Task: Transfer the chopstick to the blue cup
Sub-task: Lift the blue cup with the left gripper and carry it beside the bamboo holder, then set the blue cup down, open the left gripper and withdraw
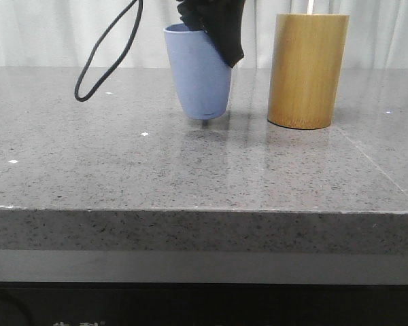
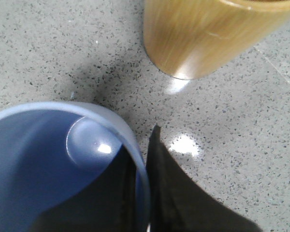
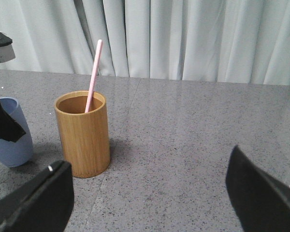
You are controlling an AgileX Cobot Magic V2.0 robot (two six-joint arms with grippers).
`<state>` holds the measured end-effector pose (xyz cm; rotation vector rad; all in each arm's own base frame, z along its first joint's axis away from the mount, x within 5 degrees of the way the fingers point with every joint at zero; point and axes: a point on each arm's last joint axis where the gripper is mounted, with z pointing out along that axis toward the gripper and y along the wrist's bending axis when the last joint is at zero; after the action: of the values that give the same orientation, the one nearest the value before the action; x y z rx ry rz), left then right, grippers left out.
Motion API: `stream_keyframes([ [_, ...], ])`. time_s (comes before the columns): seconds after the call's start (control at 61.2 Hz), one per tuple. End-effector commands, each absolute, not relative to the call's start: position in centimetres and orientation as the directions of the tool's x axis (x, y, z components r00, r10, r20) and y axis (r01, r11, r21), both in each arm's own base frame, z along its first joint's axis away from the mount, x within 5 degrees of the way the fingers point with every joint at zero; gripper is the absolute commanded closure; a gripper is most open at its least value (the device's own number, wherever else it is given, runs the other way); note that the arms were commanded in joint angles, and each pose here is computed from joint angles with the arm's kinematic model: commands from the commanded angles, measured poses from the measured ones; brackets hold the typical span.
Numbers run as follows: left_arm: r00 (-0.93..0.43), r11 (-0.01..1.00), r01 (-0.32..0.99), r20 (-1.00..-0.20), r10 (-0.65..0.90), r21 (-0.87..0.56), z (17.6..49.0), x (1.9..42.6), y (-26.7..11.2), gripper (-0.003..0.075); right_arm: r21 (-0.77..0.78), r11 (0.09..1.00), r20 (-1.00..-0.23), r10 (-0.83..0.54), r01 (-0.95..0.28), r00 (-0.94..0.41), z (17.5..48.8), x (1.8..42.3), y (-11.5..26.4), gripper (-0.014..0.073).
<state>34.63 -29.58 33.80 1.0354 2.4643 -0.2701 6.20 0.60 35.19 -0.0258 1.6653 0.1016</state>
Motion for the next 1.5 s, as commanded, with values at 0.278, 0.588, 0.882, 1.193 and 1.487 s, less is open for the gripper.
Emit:
stream_keyframes([
  [0.278, -0.559, 0.692, 0.722, -0.589, 0.583, -0.001, 37.8, 33.4, -29.1, 0.0588, 0.037, 0.997, -0.999, 0.037, -0.068, 0.002, 36.9, 6.3, 0.5, -0.0050],
  [0.588, -0.556, 0.692, 0.722, -0.595, 0.580, 0.000, 37.9, 33.4, -29.2, 0.0363, 0.037, 0.997, -0.999, 0.037, -0.068, 0.002, 36.9, 6.3, 0.5, -0.0050],
  [0.882, -0.550, 0.692, 0.722, -0.607, 0.574, 0.001, 38.1, 33.5, -29.2, 0.0264, 0.037, 0.997, -0.999, 0.037, -0.068, 0.002, 36.9, 6.3, 0.5, -0.0050],
  [1.193, -0.525, 0.688, 0.726, -0.644, 0.556, 0.002, 40.9, 32.8, -28.7, 0.0264, 0.037, 0.997, -0.999, 0.037, -0.068, 0.002, 36.9, 6.3, 0.5, -0.0050],
  [1.487, -0.500, 0.685, 0.728, -0.684, 0.531, -0.001, 42.5, 32.5, -28.6, 0.0292, 0.037, 0.997, -0.999, 0.037, -0.068, 0.002, 36.9, 6.3, 0.5, -0.0050],
])
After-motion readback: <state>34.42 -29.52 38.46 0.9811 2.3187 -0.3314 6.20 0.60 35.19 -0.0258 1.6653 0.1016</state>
